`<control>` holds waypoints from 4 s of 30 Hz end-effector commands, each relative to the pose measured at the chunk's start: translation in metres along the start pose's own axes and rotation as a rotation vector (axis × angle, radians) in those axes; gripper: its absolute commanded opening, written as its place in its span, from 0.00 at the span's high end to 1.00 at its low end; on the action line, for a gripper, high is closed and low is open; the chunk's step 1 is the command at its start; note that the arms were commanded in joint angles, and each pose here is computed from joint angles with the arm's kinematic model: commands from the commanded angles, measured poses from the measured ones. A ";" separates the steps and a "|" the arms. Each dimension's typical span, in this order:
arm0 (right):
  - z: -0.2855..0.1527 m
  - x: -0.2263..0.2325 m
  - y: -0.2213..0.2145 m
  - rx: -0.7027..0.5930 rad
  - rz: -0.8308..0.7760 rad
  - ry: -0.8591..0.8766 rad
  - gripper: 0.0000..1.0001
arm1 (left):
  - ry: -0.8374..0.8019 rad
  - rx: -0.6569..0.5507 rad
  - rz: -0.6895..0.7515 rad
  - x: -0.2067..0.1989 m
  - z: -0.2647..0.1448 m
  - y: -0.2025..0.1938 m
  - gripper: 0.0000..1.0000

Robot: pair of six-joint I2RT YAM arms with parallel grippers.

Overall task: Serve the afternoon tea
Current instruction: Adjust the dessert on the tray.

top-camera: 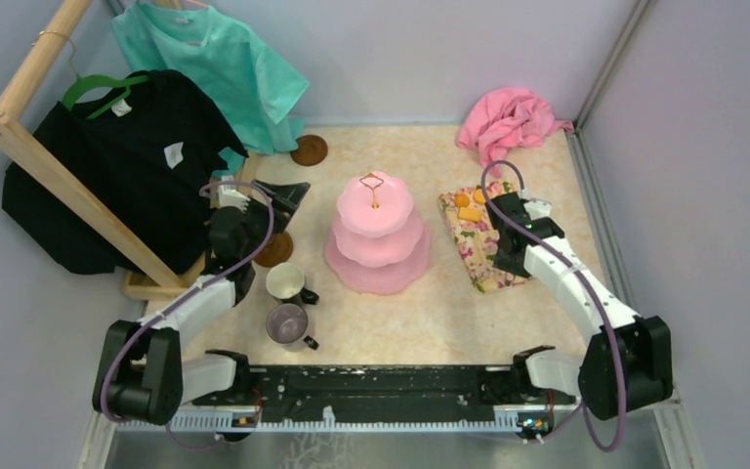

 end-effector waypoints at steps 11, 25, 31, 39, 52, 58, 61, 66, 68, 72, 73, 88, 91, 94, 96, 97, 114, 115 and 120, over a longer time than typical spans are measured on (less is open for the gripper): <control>0.013 0.008 0.022 0.018 -0.017 0.040 0.66 | -0.038 -0.027 -0.009 -0.005 0.005 0.000 0.06; 0.032 0.013 0.032 0.040 -0.032 0.024 0.65 | -0.034 -0.022 -0.012 -0.003 0.011 -0.003 0.06; 0.038 0.018 0.041 0.041 -0.022 0.035 0.65 | -0.032 -0.022 -0.010 -0.002 0.013 -0.003 0.07; 0.039 0.024 0.043 0.044 0.015 0.073 0.65 | -0.027 -0.016 -0.003 0.000 0.012 -0.005 0.07; 0.042 0.008 0.046 0.029 0.134 0.002 0.71 | -0.023 -0.016 0.006 0.002 0.011 -0.006 0.07; 0.035 -0.002 0.047 0.019 0.173 0.007 0.76 | -0.038 -0.008 -0.002 0.000 0.010 -0.007 0.07; 0.031 -0.004 0.047 0.012 0.179 0.018 0.78 | -0.043 -0.013 0.003 -0.002 0.008 -0.006 0.07; 0.035 -0.002 0.044 0.030 0.170 0.033 0.73 | -0.033 -0.013 0.010 -0.001 0.006 -0.006 0.07; 0.038 -0.001 0.042 0.042 0.161 0.039 0.72 | -0.032 -0.013 0.009 0.000 0.006 -0.006 0.07; 0.039 0.001 0.040 0.043 0.162 0.065 0.78 | -0.029 -0.012 0.008 0.000 0.007 -0.007 0.07; 0.039 0.001 0.040 0.041 0.166 0.068 0.79 | -0.030 -0.010 0.007 0.000 0.007 -0.007 0.07; -0.001 0.006 0.000 0.012 0.168 0.174 0.86 | -0.030 0.008 0.031 -0.006 0.003 -0.013 0.07; -0.009 0.009 -0.010 0.002 0.158 0.184 0.87 | -0.026 0.010 0.039 -0.007 0.000 -0.013 0.07; -0.018 0.009 -0.019 -0.014 0.152 0.202 0.89 | -0.018 0.004 0.053 -0.008 -0.004 -0.011 0.07; -0.022 0.008 -0.025 -0.019 0.150 0.205 0.90 | -0.016 0.001 0.058 -0.009 -0.005 -0.010 0.07; -0.023 0.006 -0.028 -0.019 0.148 0.204 0.90 | -0.017 0.004 0.058 -0.009 -0.006 -0.010 0.07; -0.035 -0.004 -0.046 -0.032 0.179 0.235 0.88 | -0.010 0.000 0.076 -0.016 -0.007 -0.012 0.07; -0.036 -0.005 -0.045 -0.035 0.189 0.233 0.84 | -0.009 0.000 0.077 -0.016 -0.006 -0.012 0.07; -0.036 -0.004 -0.045 -0.036 0.248 0.232 0.73 | -0.016 0.005 0.066 -0.014 -0.003 -0.014 0.07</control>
Point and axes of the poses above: each gripper's point midway between its finger pads, its own z axis out along the fingers, its own x axis along the line the jaws close on, y = z × x, the point moved 9 cm from there along -z, back along the fingers, and after that the axes turned 10 degrees about z, right-handed, at the moved point
